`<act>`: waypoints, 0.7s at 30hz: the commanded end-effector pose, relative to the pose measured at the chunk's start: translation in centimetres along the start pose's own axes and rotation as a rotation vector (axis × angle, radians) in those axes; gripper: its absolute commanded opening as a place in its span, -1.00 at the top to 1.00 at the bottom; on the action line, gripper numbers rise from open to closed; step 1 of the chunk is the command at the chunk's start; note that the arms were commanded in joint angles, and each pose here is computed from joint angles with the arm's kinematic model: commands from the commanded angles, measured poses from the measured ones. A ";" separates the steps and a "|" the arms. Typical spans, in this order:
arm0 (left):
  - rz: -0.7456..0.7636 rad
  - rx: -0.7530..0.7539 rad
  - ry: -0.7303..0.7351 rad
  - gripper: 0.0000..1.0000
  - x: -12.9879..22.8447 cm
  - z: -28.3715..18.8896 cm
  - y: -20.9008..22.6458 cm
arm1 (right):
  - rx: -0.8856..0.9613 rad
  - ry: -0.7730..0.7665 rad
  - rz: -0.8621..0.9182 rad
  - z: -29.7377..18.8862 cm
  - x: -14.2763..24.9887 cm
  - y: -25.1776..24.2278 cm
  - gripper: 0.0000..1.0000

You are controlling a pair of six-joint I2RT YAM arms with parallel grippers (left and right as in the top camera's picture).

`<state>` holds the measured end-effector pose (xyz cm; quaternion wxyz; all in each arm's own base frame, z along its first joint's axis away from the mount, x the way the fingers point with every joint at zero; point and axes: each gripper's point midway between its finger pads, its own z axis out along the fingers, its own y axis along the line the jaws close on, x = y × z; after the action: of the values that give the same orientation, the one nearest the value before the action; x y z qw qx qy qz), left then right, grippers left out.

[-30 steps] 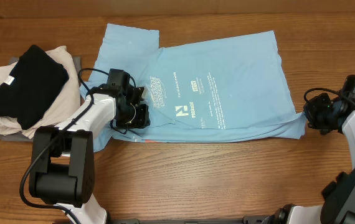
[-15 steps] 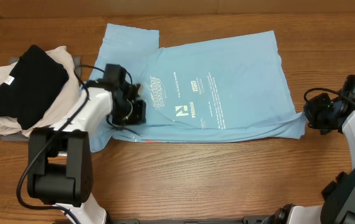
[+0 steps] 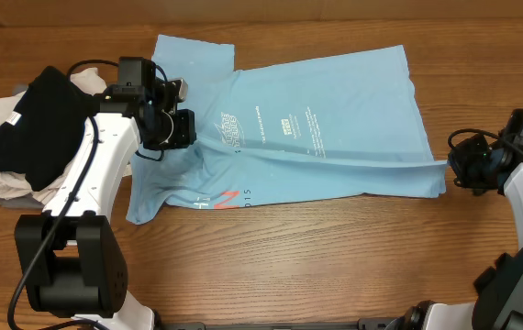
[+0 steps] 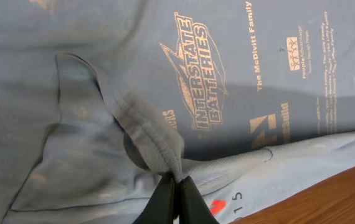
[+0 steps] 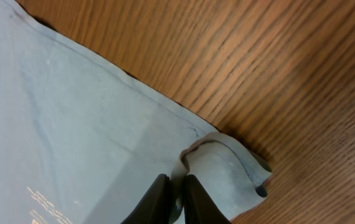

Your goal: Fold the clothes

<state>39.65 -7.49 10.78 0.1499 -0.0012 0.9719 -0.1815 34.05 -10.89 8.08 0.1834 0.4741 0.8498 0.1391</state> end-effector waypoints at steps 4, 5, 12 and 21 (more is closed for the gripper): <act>0.002 -0.022 -0.022 0.92 -0.5 -0.7 -0.1 | -0.050 -0.029 -0.051 -0.1 -0.3 2.3 0.74; 0.002 -0.022 -0.020 0.92 -0.4 -0.7 -0.1 | -0.053 -0.033 -0.057 0.0 -0.3 2.5 0.67; 0.001 -0.023 -0.016 0.90 -0.3 -0.7 -0.1 | -0.096 -0.078 -0.086 0.0 -1.1 3.9 0.64; 0.007 -0.042 0.002 -0.04 0.1 -0.8 0.3 | -0.051 -0.064 -0.082 -0.1 -1.1 2.4 0.03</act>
<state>39.06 -7.05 10.39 0.1373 -0.0049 0.9766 -0.1653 36.41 -10.03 9.04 0.2255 0.4421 0.8557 0.1466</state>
